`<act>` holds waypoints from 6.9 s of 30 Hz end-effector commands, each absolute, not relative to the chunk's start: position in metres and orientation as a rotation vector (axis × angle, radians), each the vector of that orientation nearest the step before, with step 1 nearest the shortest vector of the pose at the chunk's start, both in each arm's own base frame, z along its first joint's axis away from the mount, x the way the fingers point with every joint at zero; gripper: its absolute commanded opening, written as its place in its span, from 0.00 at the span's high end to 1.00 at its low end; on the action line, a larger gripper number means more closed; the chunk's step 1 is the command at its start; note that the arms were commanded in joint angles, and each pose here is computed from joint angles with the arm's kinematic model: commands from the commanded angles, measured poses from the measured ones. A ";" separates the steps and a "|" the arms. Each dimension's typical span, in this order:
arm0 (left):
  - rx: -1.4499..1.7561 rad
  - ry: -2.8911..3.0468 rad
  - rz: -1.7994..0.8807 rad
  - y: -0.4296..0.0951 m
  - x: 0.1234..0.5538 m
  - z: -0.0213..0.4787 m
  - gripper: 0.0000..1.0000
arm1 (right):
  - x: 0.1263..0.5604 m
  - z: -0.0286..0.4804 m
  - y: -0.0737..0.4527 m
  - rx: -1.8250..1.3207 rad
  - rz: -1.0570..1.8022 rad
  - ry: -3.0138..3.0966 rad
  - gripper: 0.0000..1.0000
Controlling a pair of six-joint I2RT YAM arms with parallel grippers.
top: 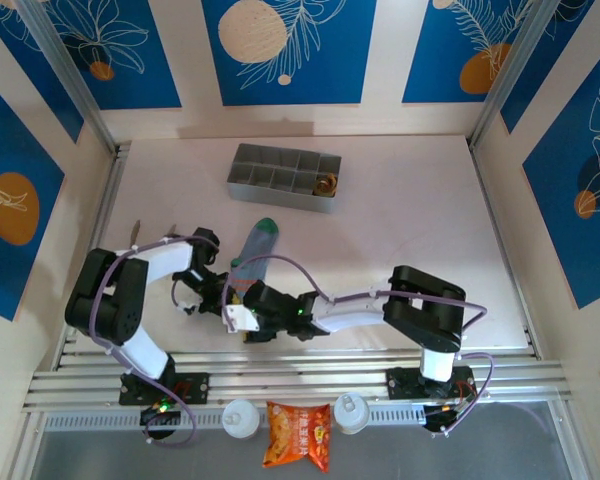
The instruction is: Roll the socks
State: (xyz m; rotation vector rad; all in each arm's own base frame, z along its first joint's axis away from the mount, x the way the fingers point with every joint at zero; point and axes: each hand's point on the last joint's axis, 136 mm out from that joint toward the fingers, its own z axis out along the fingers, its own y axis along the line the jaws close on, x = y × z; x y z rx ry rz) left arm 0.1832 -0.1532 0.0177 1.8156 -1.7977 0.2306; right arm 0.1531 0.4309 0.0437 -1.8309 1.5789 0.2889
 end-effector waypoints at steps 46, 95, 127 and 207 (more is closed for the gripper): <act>1.849 -1.883 -0.066 -0.114 0.178 -0.012 1.00 | 0.162 0.029 0.421 -1.698 0.792 2.168 0.58; 1.870 -1.836 -0.008 -0.122 0.194 -0.020 1.00 | 0.165 0.041 0.413 -0.361 0.806 3.084 0.42; 1.857 -1.854 0.002 -0.122 0.199 -0.018 1.00 | 0.175 0.040 0.432 -0.573 0.793 3.047 0.63; 1.265 -3.077 1.082 -0.133 0.243 0.031 0.52 | 0.216 -0.028 0.401 0.025 0.894 3.552 1.00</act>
